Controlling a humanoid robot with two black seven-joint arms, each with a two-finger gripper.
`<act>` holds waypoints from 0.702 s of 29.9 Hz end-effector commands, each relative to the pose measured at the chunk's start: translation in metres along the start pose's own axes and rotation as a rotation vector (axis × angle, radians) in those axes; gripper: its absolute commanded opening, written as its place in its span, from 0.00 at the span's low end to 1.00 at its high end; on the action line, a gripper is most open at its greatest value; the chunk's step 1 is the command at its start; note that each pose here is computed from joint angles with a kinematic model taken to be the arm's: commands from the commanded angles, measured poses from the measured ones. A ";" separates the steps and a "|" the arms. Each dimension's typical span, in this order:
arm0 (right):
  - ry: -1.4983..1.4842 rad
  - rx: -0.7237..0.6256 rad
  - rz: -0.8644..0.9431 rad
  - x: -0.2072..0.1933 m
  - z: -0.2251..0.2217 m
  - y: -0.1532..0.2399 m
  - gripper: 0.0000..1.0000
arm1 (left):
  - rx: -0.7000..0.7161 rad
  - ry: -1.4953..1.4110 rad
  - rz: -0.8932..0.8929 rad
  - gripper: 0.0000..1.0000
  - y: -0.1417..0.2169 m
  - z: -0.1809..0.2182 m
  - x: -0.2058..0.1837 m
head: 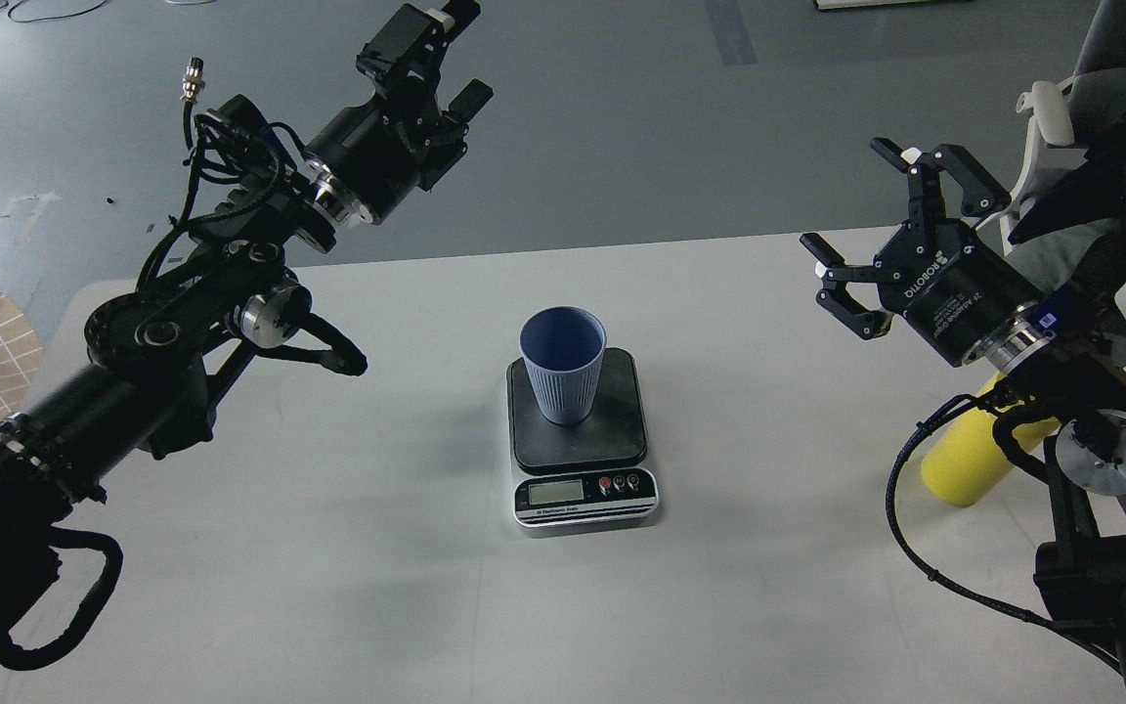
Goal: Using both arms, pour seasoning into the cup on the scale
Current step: 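Open the left gripper and lift it away from the cup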
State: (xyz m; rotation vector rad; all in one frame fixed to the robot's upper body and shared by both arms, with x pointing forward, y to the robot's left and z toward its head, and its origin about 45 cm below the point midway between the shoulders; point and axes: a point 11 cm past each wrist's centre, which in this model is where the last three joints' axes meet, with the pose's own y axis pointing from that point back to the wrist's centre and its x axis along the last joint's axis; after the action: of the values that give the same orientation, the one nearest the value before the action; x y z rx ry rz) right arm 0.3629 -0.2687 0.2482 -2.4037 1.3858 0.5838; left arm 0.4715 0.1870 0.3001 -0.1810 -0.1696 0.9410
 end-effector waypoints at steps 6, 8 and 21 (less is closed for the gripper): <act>-0.099 0.108 -0.065 -0.010 -0.022 0.003 1.00 | -0.067 0.121 0.080 0.98 0.008 0.003 0.012; -0.162 0.176 -0.120 -0.020 -0.036 0.005 1.00 | -0.047 0.135 0.076 0.98 0.013 -0.008 0.008; -0.198 0.387 -0.330 -0.074 -0.103 0.018 1.00 | -0.022 0.170 0.049 0.98 0.023 -0.023 -0.002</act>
State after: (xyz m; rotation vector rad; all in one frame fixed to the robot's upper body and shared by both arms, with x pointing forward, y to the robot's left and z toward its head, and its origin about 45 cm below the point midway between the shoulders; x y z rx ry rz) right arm 0.3368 -0.2634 0.3629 -2.1468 0.8915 0.4430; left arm 0.4580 0.1988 0.2734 -0.2848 -0.0223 0.9750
